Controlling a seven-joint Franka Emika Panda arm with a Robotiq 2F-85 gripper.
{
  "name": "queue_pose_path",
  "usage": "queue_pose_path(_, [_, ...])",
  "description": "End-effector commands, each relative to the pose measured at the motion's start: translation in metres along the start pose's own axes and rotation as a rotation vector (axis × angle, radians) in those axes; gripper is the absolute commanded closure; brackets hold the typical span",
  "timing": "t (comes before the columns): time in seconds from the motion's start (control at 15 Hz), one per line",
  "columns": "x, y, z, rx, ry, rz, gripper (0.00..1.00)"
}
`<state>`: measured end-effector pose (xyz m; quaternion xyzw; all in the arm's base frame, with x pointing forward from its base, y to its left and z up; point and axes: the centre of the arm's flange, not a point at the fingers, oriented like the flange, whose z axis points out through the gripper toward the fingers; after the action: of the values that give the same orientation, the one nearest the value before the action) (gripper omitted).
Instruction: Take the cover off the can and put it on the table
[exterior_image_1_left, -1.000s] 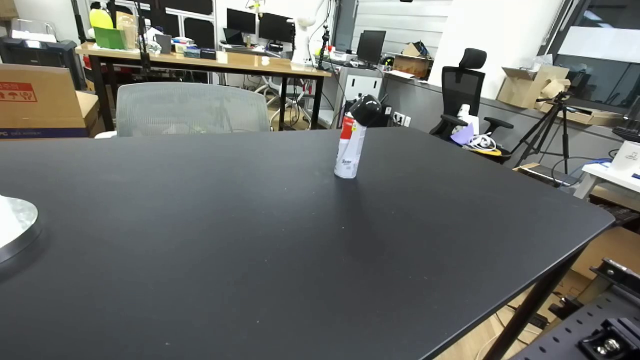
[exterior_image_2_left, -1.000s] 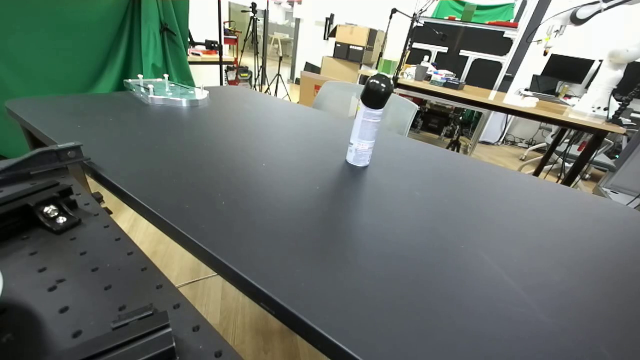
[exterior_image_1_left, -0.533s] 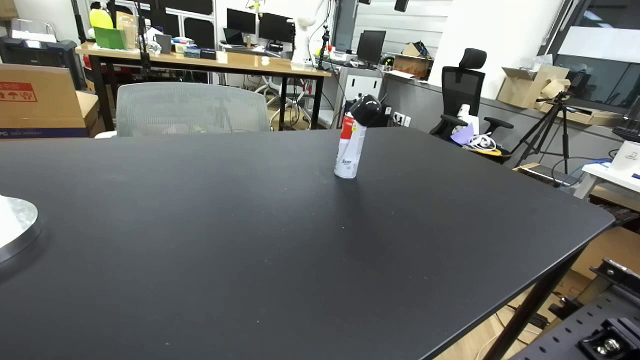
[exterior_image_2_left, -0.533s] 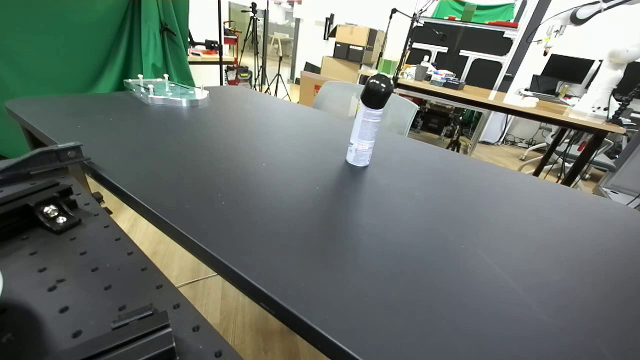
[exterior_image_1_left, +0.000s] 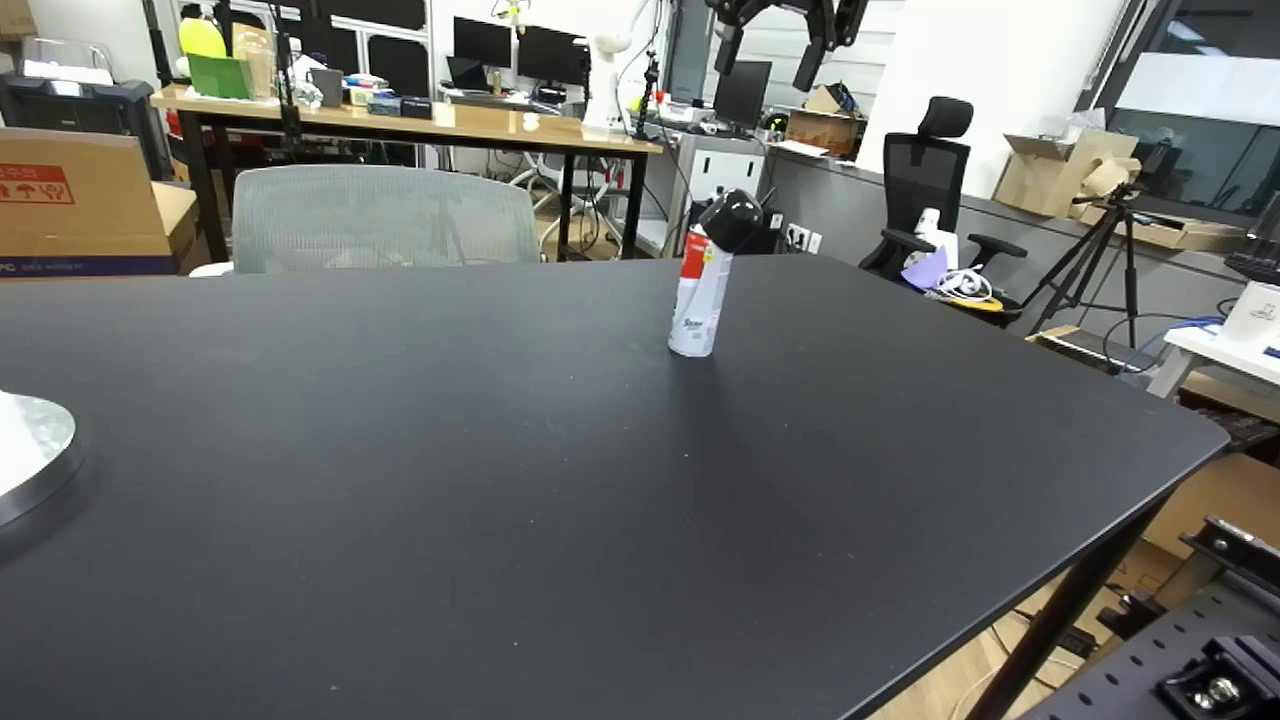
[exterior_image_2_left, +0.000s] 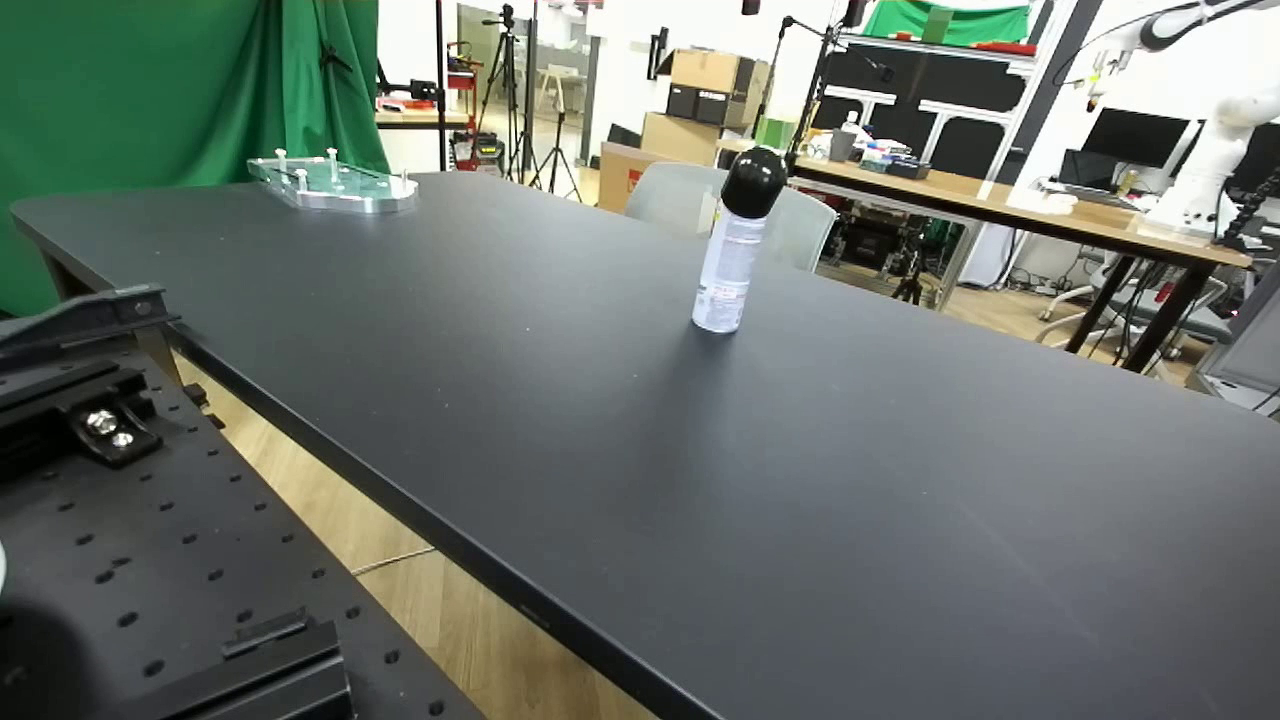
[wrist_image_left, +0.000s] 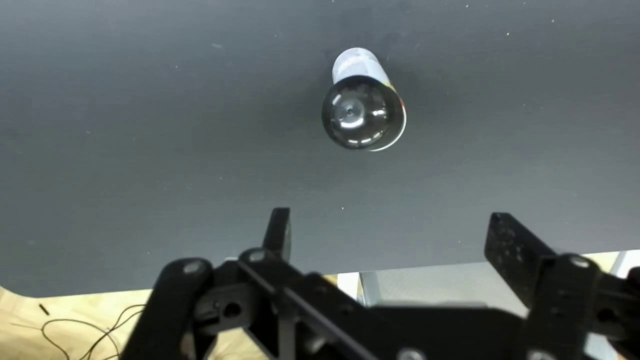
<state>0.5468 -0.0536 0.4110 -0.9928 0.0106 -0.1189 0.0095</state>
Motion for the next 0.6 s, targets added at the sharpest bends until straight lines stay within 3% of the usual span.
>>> queue_pose_path(0.0, [-0.0004, 0.002, 0.006, 0.002, -0.007, 0.007, 0.0])
queue_pose_path(0.53, [0.0, 0.0034, 0.0118, 0.007, -0.009, 0.017, 0.0])
